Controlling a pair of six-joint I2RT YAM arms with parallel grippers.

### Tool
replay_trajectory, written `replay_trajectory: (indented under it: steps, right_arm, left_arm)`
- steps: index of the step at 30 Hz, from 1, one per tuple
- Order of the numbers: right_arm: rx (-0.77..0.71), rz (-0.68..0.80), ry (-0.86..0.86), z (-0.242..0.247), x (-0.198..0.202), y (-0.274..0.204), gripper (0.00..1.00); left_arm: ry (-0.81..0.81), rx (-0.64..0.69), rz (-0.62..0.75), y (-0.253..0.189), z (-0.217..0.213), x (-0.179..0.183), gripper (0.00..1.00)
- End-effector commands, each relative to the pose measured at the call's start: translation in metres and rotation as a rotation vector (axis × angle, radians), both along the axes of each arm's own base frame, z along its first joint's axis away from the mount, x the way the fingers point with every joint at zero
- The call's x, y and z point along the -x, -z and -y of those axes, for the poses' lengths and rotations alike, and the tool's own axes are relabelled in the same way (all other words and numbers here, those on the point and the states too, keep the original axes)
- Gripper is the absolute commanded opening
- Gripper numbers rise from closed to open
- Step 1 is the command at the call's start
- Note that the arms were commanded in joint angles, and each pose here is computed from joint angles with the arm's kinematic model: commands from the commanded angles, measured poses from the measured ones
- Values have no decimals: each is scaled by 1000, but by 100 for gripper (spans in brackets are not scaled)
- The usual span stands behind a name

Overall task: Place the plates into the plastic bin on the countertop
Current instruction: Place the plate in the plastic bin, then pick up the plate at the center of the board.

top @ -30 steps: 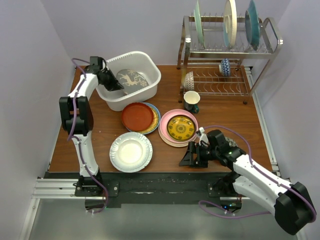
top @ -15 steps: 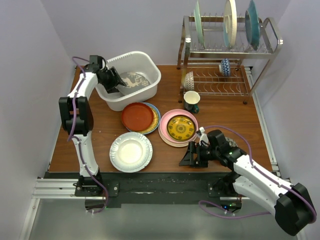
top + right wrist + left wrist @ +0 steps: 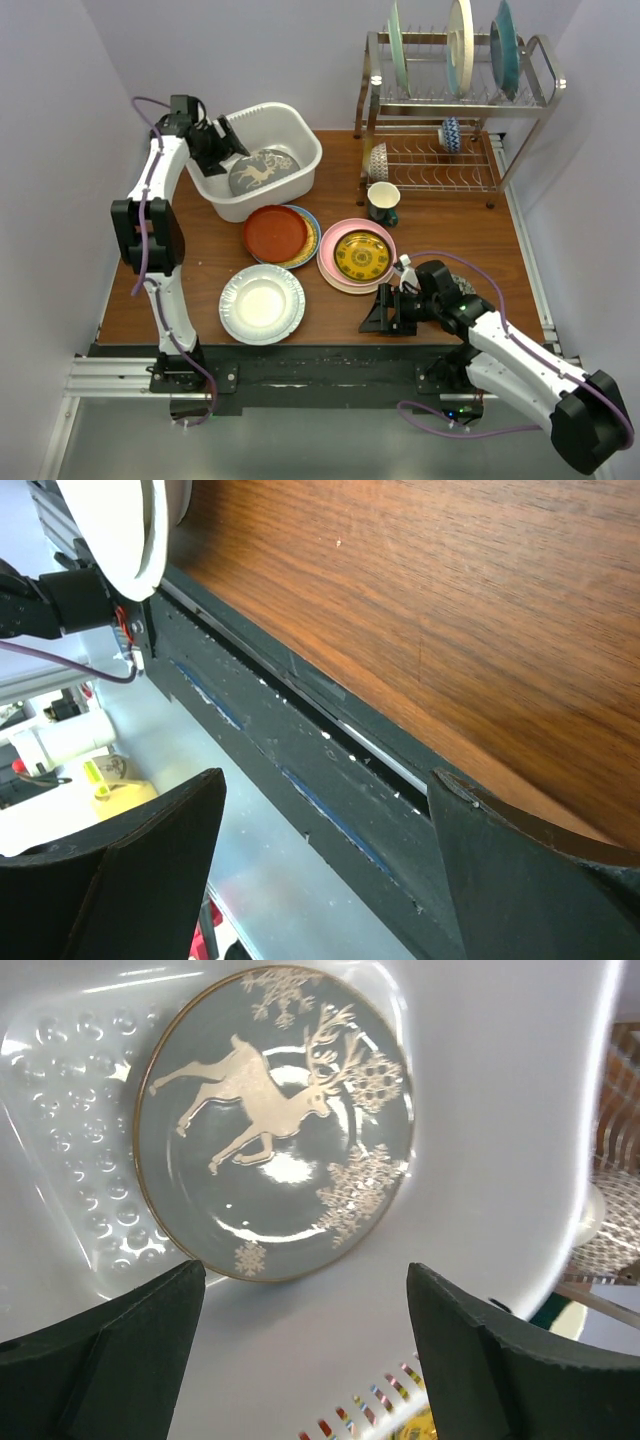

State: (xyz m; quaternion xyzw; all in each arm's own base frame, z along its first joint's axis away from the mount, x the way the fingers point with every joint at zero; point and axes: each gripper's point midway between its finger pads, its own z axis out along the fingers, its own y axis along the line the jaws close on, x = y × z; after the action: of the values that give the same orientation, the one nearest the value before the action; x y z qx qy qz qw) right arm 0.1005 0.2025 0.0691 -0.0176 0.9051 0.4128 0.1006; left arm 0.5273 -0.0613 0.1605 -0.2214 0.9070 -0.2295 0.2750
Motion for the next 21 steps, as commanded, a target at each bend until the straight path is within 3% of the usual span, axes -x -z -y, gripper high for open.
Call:
replay_trajectory:
  steps: [1,4,5,10,16,21]
  right_arm:
    - [-6,40,-6,-1,-4,-9,86]
    - [-7,45,-6,-2,-5,-10,86]
    - [-5,43,-4,-2,-5,-10,86]
    - [13,52,1,0,-7,-11,86]
    - [35,67,6,1,-13,-16,86]
    - [44,67,18,1,-16,-16,86]
  left_arm:
    - [27,4,245,-113,1,10,87]
    - [59,22,296,-138,8,21,89]
    - [70,21,320,-152,12,29,100]
    - [185,10,355,-173,54,67,100]
    - [340,-4,311,-155,127,120,100]
    - [368,51,251,-111,157,150,99]
